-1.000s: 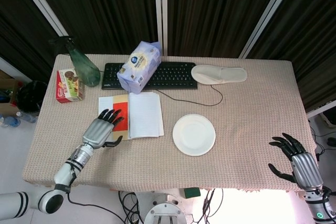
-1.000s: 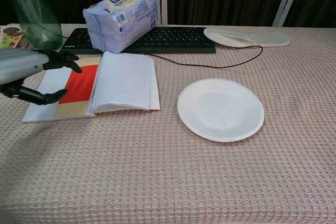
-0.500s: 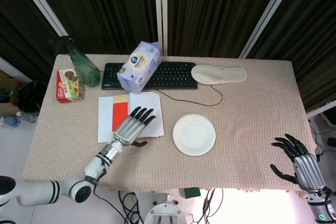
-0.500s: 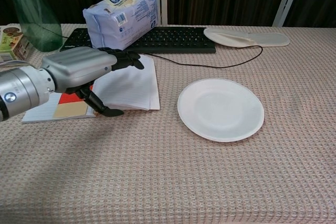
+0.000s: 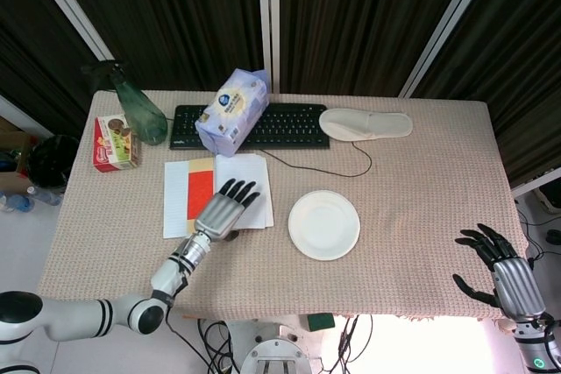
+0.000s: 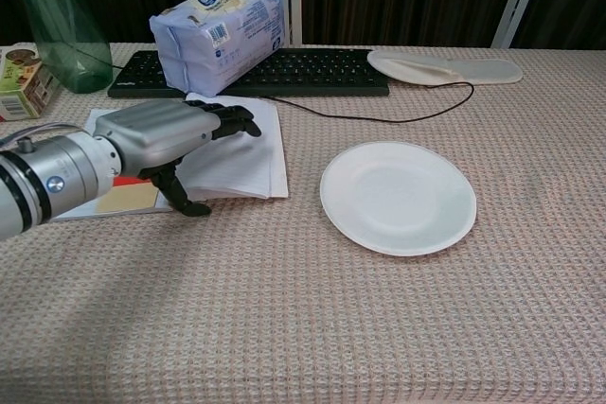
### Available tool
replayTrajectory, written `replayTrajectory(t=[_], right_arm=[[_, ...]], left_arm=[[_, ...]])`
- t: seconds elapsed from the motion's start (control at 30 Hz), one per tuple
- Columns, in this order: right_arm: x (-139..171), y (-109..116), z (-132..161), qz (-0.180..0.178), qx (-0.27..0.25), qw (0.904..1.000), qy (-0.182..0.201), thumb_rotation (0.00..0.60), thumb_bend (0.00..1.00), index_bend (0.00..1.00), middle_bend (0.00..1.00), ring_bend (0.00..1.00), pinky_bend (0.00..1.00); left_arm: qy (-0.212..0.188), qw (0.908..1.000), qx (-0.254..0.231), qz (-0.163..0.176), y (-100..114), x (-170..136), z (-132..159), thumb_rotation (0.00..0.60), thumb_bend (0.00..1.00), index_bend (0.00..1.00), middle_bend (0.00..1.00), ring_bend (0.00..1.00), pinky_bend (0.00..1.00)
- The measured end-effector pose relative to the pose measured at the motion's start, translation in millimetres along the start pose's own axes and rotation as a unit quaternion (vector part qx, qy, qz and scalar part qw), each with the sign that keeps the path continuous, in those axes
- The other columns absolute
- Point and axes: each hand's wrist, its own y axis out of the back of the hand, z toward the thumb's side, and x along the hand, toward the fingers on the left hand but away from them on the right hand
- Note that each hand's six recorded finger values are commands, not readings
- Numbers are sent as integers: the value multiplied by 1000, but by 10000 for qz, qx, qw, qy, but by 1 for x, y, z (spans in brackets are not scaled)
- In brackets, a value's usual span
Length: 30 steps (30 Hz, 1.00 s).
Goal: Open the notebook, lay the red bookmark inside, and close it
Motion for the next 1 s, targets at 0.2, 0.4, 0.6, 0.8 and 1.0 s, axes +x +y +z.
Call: replayTrajectory(t=[0.2,0.4,0.6,0.8,1.0], right_arm=[[0,0,0,-6,0,10000,6,600,205,307,205,101,193],[0,0,0,-1,-8,10000,14,600,205,307,205,100,193],[0,0,0,-3,-10,10000,17,600,205,307,205,101,193],[0,1,1,-11,-12,10000,29,600,205,307,205,100,193],[1,2,1,-19,-16,10000,33,600,205,307,205,101,193]], left_arm=[[37,10000,6,57,-3,2,3,600,215,108,0,0,62],[79,9998,-31,200,-6,5,6,600,273,129,0,0,65],[96,9991,7,411,-11,10,10,600,301,162,0,0,67],[80,9976,-89,686,-10,12,14,600,378,259,70,20,86],[231,9940,-225,1042,-6,9,9,600,421,392,132,99,117]])
